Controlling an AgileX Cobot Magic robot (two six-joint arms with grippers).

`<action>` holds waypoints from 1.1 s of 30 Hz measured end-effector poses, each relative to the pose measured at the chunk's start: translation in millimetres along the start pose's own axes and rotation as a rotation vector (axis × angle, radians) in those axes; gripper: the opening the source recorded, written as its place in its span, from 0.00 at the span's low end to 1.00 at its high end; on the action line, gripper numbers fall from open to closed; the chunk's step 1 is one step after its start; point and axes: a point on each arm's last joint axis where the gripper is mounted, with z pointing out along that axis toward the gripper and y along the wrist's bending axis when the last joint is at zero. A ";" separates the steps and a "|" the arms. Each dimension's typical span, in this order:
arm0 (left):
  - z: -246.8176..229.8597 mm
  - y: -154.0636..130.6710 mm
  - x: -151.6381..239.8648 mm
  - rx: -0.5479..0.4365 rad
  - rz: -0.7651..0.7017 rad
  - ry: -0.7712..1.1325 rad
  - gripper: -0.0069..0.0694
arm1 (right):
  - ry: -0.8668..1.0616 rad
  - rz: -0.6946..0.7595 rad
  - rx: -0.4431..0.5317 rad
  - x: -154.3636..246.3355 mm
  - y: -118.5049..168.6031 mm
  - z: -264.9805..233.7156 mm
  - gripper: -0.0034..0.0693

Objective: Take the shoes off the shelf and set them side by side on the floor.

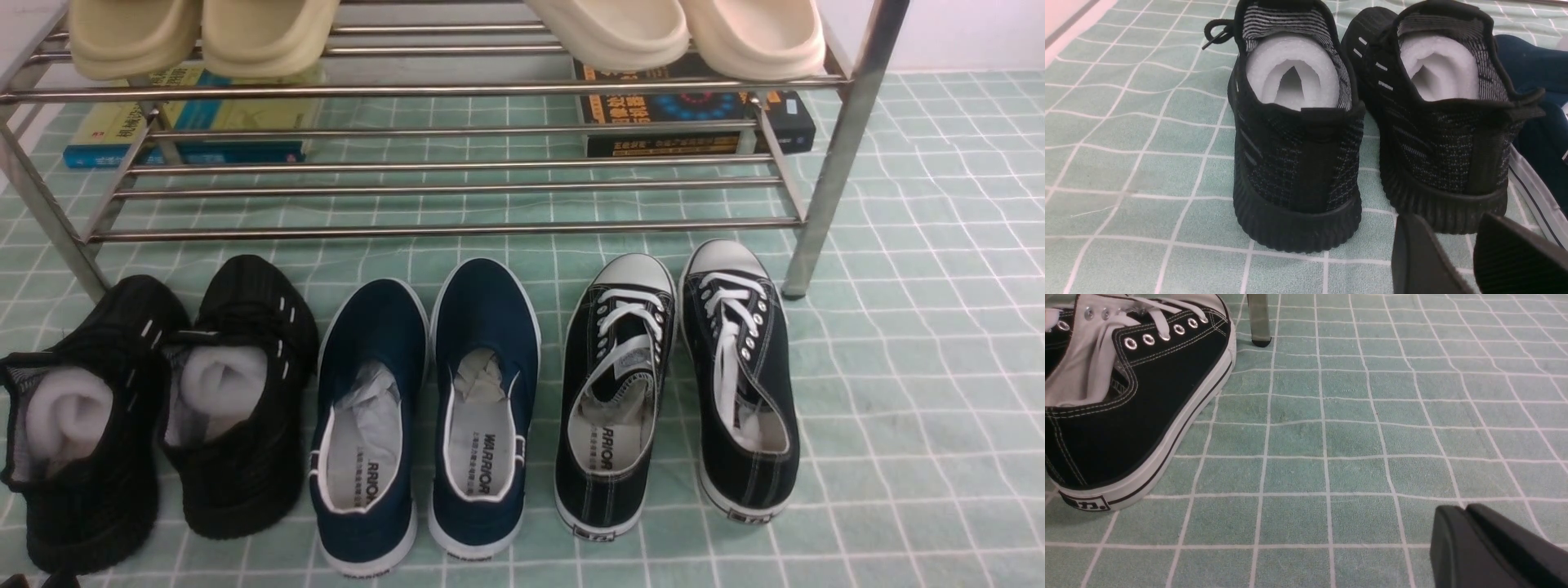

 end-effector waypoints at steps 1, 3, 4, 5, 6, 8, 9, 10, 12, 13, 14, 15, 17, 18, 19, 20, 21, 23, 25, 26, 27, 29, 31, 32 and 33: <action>0.0 0.0 0.0 0.000 0.000 0.000 0.40 | 0.000 0.000 0.000 0.0 0.0 0.0 0.11; 0.0 0.0 0.0 0.000 0.000 0.000 0.40 | 0.000 0.000 0.000 0.0 0.0 0.0 0.12; 0.0 0.0 0.0 0.000 0.000 0.000 0.40 | 0.000 0.000 0.000 0.0 0.0 0.0 0.12; 0.0 0.0 0.0 0.000 0.000 0.000 0.40 | 0.000 0.000 0.000 0.0 0.0 0.0 0.13; 0.0 0.0 0.0 0.000 0.000 0.000 0.40 | 0.000 0.000 0.000 0.0 0.0 0.0 0.13; 0.0 0.0 0.0 0.000 0.000 0.000 0.40 | 0.000 0.000 0.000 0.0 0.0 0.0 0.13; 0.0 0.0 0.0 0.000 0.000 0.000 0.40 | 0.000 0.000 0.000 0.0 0.0 0.0 0.13; 0.0 0.0 0.0 0.000 0.000 0.000 0.40 | 0.000 0.000 0.000 0.0 0.0 0.0 0.13; 0.0 0.0 0.0 0.000 0.000 0.000 0.40 | 0.000 0.000 0.000 0.0 0.0 0.0 0.14; 0.0 0.0 0.0 0.000 0.000 0.000 0.40 | 0.000 0.000 0.000 0.0 0.0 0.0 0.14; 0.0 0.0 0.0 0.000 0.000 0.000 0.40 | 0.000 0.000 0.000 0.0 0.0 0.0 0.14; 0.0 0.0 0.0 0.000 0.000 0.000 0.40 | 0.000 0.000 0.000 0.0 0.0 0.0 0.14; 0.0 0.0 0.0 0.000 0.000 0.000 0.40 | 0.000 0.000 0.000 0.0 0.0 0.0 0.15; 0.0 0.0 0.0 0.000 0.000 0.000 0.40 | 0.000 0.000 0.000 0.0 0.0 0.0 0.15; 0.0 0.0 0.0 0.000 0.000 0.000 0.40 | 0.000 0.000 0.000 0.0 0.0 0.0 0.15; 0.0 0.0 0.0 0.000 0.000 0.000 0.40 | 0.000 0.000 0.000 0.0 0.0 0.0 0.15; 0.0 0.0 0.0 0.000 0.000 0.000 0.40 | 0.000 0.000 0.000 0.0 0.0 0.0 0.15; 0.0 0.0 0.0 0.000 0.000 0.000 0.40 | 0.000 0.000 0.000 0.0 0.0 0.0 0.15; 0.0 0.0 0.0 0.000 0.000 0.000 0.40 | 0.000 0.000 0.000 0.0 0.0 0.0 0.15; 0.0 0.0 0.0 0.000 0.000 0.000 0.40 | 0.000 0.000 0.000 0.0 0.0 0.0 0.15; 0.0 0.0 0.0 0.000 0.000 0.000 0.40 | 0.000 0.000 0.000 0.0 0.0 0.0 0.15; 0.0 0.0 0.0 0.000 0.000 0.000 0.40 | 0.000 0.000 0.000 0.0 0.0 0.0 0.15; 0.0 0.0 0.0 0.000 0.000 0.000 0.40 | 0.000 0.000 0.000 0.0 0.0 0.0 0.15; 0.0 0.0 0.0 0.000 0.000 0.000 0.40 | 0.000 0.000 0.000 0.0 0.0 0.0 0.15; 0.0 0.0 0.0 0.000 0.000 0.000 0.40 | 0.000 0.000 0.000 0.0 0.0 0.0 0.15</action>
